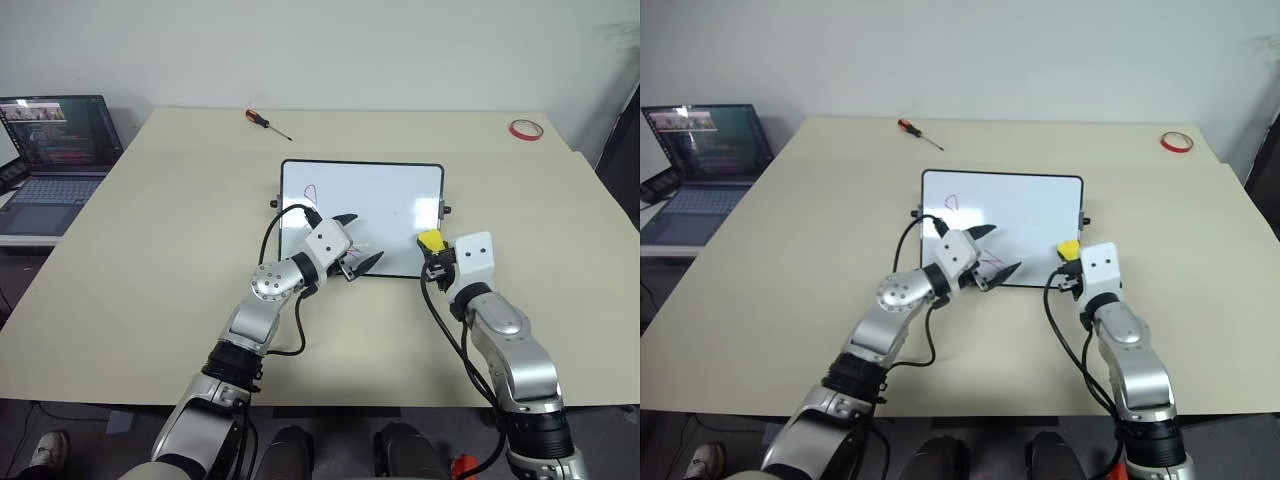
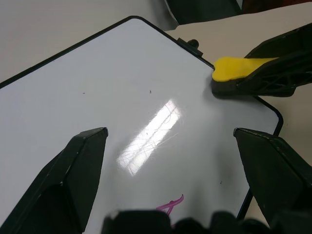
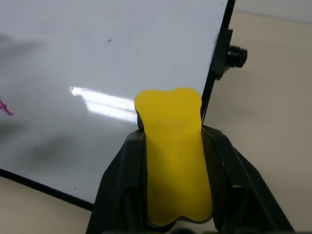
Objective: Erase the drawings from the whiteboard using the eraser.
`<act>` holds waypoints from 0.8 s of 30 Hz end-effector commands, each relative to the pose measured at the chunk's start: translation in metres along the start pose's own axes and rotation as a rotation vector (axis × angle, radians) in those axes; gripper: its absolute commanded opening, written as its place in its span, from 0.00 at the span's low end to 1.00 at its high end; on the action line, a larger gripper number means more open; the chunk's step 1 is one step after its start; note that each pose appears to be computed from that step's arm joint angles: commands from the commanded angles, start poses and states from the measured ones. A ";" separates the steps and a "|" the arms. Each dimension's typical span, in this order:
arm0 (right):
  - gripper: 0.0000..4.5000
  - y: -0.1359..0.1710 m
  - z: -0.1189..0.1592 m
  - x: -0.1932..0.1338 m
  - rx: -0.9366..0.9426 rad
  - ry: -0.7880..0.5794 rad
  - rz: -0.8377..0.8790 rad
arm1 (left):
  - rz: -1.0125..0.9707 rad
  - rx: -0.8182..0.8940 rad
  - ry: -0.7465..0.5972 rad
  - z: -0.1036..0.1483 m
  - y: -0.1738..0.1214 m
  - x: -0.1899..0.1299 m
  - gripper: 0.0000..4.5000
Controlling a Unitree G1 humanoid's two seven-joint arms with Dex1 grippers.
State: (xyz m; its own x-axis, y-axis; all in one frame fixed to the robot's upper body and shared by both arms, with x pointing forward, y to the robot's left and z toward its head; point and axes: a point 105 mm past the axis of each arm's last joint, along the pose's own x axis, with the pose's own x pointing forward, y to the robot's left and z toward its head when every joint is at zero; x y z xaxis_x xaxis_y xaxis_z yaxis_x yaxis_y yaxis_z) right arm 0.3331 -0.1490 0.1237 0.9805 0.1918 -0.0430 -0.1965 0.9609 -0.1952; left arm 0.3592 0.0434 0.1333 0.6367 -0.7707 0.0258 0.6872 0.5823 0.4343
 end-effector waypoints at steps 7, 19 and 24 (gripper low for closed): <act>0.26 -0.012 0.016 -0.018 -0.022 -0.121 -0.037 | 0.297 -0.023 0.043 -0.005 0.022 -0.056 1.00; 0.26 -0.006 0.016 -0.011 -0.025 -0.129 0.002 | 0.419 -0.067 0.087 -0.010 0.019 -0.079 1.00; 0.26 -0.001 0.021 -0.005 -0.033 -0.150 0.028 | 0.441 -0.068 0.095 -0.011 0.021 -0.084 1.00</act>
State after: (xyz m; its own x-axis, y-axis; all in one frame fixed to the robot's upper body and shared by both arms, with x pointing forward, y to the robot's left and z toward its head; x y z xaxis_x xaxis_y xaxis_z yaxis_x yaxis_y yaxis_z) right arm 0.3284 -0.1533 0.1308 0.9752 0.2178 0.0379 -0.2050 0.9550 -0.2142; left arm 0.3263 0.1203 0.1131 0.8999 -0.4334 0.0481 0.3966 0.8594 0.3229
